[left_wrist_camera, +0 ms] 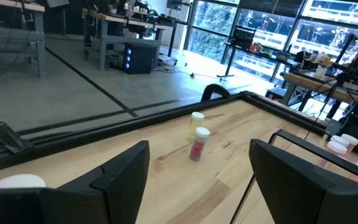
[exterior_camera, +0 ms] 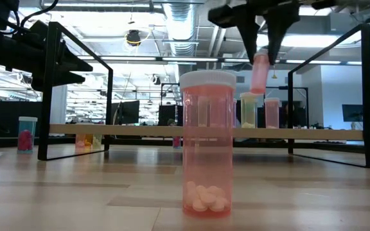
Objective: Pick and place medicine bottles onto shelf by color
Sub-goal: Put the red pill bottle on the shelf
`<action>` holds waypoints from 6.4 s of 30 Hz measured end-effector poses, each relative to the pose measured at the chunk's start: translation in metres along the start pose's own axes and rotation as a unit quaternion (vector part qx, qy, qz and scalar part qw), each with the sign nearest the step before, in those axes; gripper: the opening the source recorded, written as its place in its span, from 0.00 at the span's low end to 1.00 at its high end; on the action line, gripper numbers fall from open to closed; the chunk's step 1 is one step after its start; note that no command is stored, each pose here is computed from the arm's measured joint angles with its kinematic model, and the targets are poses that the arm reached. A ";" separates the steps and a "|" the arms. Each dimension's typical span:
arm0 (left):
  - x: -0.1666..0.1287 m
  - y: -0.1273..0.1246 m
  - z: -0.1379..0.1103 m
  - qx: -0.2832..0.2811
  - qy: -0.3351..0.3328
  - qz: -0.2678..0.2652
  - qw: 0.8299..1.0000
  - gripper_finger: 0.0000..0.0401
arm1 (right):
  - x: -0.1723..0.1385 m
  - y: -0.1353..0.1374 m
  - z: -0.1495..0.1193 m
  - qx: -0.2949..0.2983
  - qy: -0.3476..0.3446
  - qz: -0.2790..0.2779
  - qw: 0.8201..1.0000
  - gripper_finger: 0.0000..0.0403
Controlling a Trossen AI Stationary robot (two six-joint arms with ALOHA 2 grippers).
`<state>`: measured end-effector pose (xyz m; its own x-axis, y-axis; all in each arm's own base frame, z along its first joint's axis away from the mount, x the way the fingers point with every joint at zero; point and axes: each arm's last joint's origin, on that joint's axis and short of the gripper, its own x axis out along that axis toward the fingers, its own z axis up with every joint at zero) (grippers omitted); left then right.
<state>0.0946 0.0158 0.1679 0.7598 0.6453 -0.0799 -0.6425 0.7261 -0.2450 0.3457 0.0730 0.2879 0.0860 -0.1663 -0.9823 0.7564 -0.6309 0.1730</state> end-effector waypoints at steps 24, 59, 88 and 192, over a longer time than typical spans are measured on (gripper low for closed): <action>0.000 0.000 0.000 0.000 0.000 0.000 1.000 0.66 | 0.039 -0.002 -0.003 0.130 -0.122 -0.067 0.982 0.34; 0.000 0.000 0.000 0.000 0.000 0.000 1.000 0.66 | 0.060 0.009 0.008 0.134 -0.124 -0.060 0.981 0.37; 0.000 0.000 0.000 0.000 0.000 0.000 1.000 0.66 | 0.062 0.011 0.008 0.109 -0.118 -0.058 0.985 0.47; 0.000 0.000 0.000 0.000 0.000 0.000 1.000 0.66 | 0.031 -0.094 -0.183 -0.798 0.112 0.171 0.566 0.61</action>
<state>0.0947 0.0158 0.1679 0.7597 0.6452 -0.0804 -0.6426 0.7261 -0.2447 0.3961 0.2653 0.2282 0.3493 0.1417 -0.9262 0.2773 0.9286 0.2467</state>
